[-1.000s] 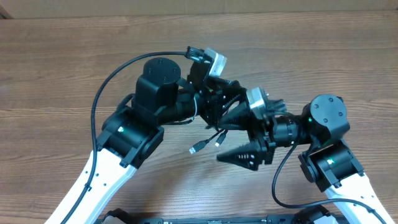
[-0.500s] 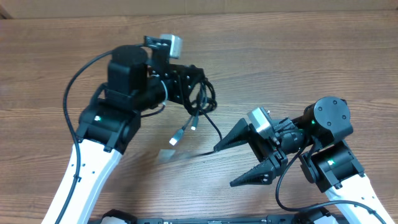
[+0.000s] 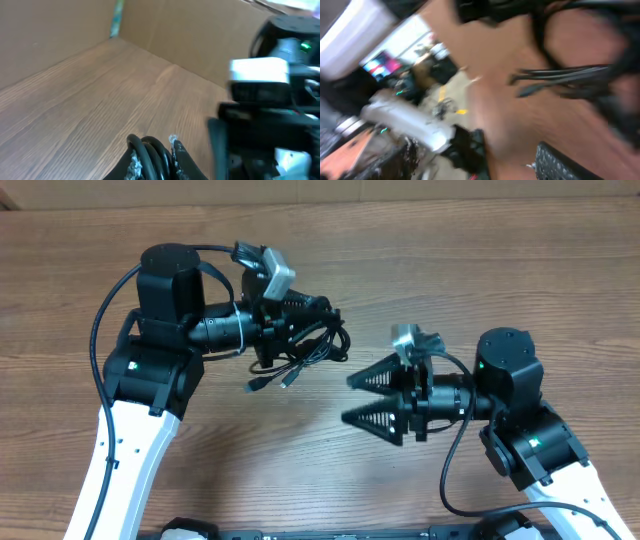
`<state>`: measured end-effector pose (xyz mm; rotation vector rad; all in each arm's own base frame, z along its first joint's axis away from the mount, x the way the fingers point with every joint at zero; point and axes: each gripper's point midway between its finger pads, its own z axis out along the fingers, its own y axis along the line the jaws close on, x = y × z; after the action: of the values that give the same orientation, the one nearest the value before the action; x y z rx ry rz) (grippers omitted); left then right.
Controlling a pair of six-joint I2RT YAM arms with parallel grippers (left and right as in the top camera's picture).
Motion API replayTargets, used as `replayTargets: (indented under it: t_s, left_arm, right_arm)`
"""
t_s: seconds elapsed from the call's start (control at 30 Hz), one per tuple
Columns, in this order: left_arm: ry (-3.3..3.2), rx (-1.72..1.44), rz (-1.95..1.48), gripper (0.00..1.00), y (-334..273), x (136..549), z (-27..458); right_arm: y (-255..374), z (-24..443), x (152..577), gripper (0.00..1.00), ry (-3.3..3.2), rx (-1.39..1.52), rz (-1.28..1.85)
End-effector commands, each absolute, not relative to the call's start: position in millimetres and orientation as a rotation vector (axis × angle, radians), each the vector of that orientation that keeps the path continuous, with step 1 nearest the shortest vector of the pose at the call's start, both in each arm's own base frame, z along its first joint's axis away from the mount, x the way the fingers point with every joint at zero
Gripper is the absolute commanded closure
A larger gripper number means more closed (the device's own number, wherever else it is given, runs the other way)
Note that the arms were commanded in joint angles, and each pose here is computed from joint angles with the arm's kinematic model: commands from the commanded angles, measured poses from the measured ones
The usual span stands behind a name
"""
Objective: Untangle cables
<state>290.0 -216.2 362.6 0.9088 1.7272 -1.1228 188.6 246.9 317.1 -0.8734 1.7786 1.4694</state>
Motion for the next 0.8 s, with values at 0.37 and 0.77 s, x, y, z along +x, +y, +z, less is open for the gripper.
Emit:
replayTargets:
  t_s: [0.37,0.77]
  left_arm:
    - [1.326,1.275,-1.352,0.96,-224.9,221.8,380.2]
    - [1.461,1.253,-1.319,0.93,-247.5,224.8,369.1]
  right_arm:
    - [237.6,307.1,219.4,0.15,1.732,-0.891,1.127]
    - [248.2,331.4,176.3,0.96,1.524,-1.108,1.348]
